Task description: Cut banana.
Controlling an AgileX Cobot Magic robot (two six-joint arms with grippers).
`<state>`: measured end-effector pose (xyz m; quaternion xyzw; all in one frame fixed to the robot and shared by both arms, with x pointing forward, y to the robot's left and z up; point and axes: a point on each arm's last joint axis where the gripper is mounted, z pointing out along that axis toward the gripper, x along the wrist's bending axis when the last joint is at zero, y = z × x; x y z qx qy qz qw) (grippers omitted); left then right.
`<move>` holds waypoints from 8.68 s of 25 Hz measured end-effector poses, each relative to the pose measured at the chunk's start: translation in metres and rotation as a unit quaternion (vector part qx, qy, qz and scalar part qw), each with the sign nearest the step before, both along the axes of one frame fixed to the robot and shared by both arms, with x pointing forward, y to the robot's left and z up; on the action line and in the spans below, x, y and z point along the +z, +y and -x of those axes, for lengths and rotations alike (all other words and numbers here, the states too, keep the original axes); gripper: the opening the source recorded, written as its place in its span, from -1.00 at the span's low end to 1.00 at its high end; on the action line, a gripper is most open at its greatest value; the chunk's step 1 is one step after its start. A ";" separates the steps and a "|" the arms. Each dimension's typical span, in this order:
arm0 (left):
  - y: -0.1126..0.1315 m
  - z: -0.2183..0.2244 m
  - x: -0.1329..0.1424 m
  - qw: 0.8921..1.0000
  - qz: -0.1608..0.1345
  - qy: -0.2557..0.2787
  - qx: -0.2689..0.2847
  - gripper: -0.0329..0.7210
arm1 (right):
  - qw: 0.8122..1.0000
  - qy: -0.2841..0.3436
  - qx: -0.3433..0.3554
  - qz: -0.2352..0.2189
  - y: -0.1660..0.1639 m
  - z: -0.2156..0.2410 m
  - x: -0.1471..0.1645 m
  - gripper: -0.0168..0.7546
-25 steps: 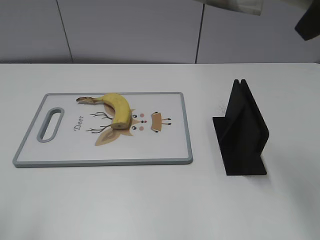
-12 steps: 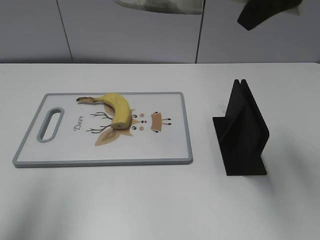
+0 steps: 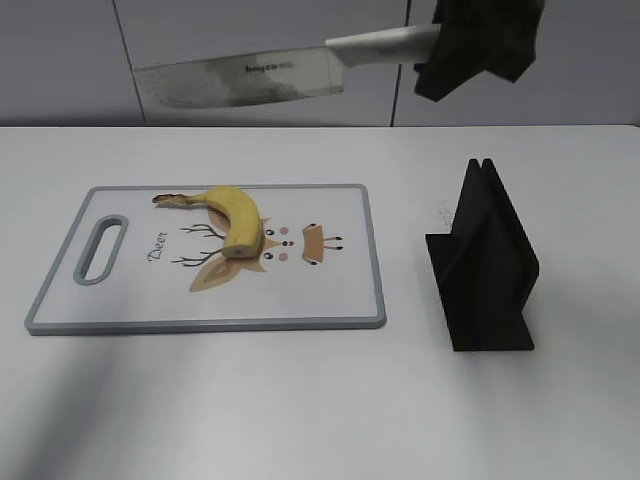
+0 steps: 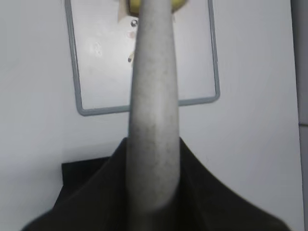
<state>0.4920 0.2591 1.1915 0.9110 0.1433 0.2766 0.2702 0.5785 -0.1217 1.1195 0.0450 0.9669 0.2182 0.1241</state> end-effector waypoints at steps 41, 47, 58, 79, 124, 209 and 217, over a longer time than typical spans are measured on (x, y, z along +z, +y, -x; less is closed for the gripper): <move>-0.072 -0.104 -0.136 0.980 -0.106 0.090 -0.145 -0.86 | 0.996 0.050 0.031 -0.074 0.039 -0.051 -0.087 -0.50; -0.073 -0.110 -0.141 0.981 -0.107 0.082 -0.141 -0.86 | 0.996 0.072 0.003 -0.059 0.037 -0.054 -0.098 -0.49; -0.083 -0.121 -0.168 0.980 -0.098 0.104 -0.142 -0.86 | 0.995 0.094 -0.017 -0.032 0.034 -0.060 -0.117 -0.48; -0.102 -0.119 -0.228 0.978 -0.120 0.125 -0.114 -0.85 | 0.986 0.160 -0.041 0.024 0.031 -0.066 -0.171 -0.45; -0.106 -0.129 -0.268 0.977 -0.111 0.152 -0.100 -0.85 | 0.978 0.194 -0.051 0.050 0.031 -0.077 -0.236 -0.39; 0.010 -0.014 -0.014 0.946 0.125 0.015 0.298 0.66 | 0.970 0.070 -0.218 -0.084 -0.009 0.010 0.034 -0.50; 0.044 0.040 -0.010 0.882 0.082 0.102 0.454 0.66 | 0.902 0.111 -0.384 -0.163 -0.026 0.043 0.069 -0.50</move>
